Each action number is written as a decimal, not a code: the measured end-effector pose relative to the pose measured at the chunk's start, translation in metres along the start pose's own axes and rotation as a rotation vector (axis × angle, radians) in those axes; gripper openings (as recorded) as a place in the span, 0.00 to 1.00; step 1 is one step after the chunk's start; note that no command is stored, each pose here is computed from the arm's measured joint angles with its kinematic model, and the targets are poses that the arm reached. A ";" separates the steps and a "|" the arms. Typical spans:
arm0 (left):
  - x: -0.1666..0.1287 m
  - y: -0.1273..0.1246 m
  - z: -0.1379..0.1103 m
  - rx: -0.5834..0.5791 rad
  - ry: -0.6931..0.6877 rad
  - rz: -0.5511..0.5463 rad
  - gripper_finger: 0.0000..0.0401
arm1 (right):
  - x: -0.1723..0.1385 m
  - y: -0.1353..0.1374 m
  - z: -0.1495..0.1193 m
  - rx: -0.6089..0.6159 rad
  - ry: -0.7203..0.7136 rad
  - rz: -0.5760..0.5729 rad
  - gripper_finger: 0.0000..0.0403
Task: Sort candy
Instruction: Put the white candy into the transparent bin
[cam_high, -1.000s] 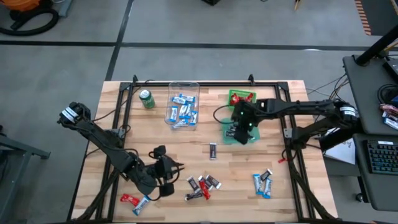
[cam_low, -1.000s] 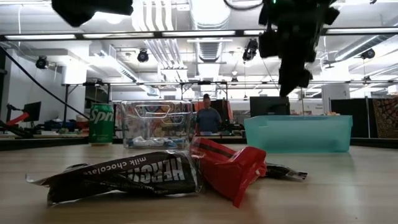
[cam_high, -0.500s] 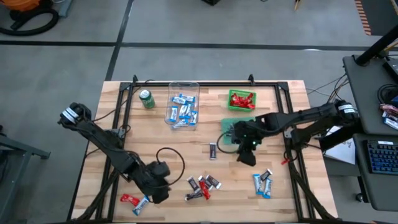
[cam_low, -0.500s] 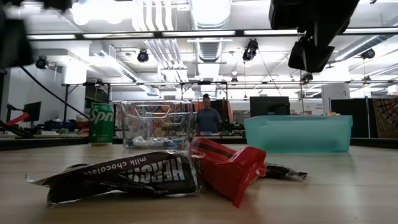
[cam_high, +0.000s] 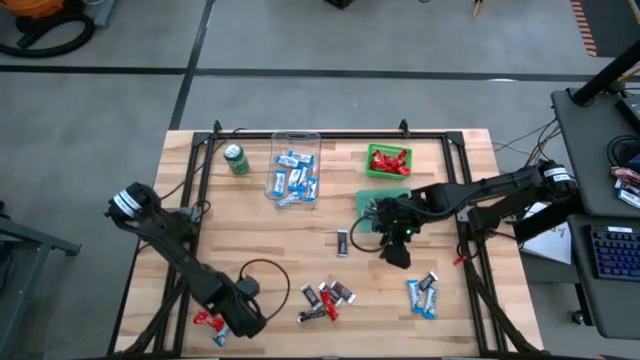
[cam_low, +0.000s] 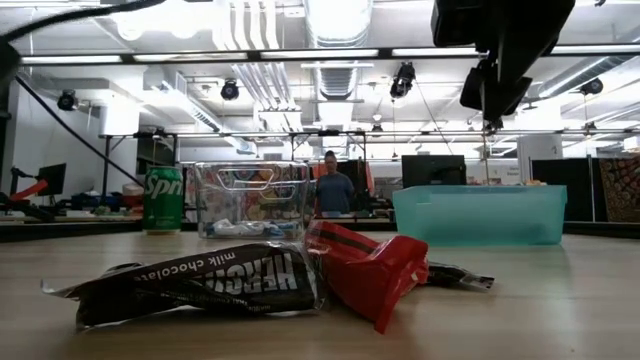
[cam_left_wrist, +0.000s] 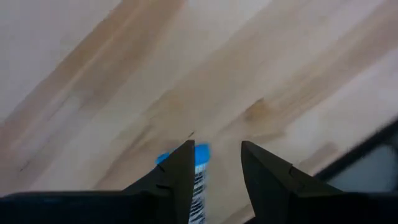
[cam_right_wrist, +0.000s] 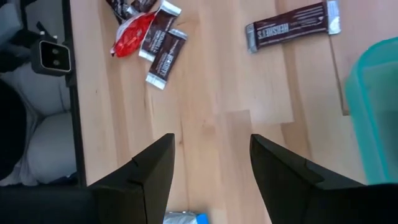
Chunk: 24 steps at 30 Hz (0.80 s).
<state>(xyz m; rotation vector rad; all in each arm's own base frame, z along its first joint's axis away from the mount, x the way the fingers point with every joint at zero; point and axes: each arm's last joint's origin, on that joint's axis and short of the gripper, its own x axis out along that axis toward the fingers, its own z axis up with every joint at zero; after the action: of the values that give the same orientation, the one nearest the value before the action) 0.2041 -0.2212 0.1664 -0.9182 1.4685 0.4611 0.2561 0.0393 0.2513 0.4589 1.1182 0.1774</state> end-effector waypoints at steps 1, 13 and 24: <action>0.000 -0.002 -0.002 -0.002 0.007 0.042 0.28 | 0.000 0.000 0.000 0.000 -0.001 -0.001 0.49; 0.021 -0.035 -0.023 0.028 0.010 0.288 0.28 | 0.000 0.000 0.001 -0.003 -0.005 0.000 0.49; 0.040 -0.032 -0.031 0.035 0.034 0.355 0.28 | 0.001 0.001 0.000 -0.002 -0.004 0.001 0.49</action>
<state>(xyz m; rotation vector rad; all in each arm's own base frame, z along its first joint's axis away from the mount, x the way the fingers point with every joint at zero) 0.2129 -0.2746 0.1398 -0.6401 1.6730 0.6791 0.2567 0.0400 0.2512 0.4579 1.1143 0.1780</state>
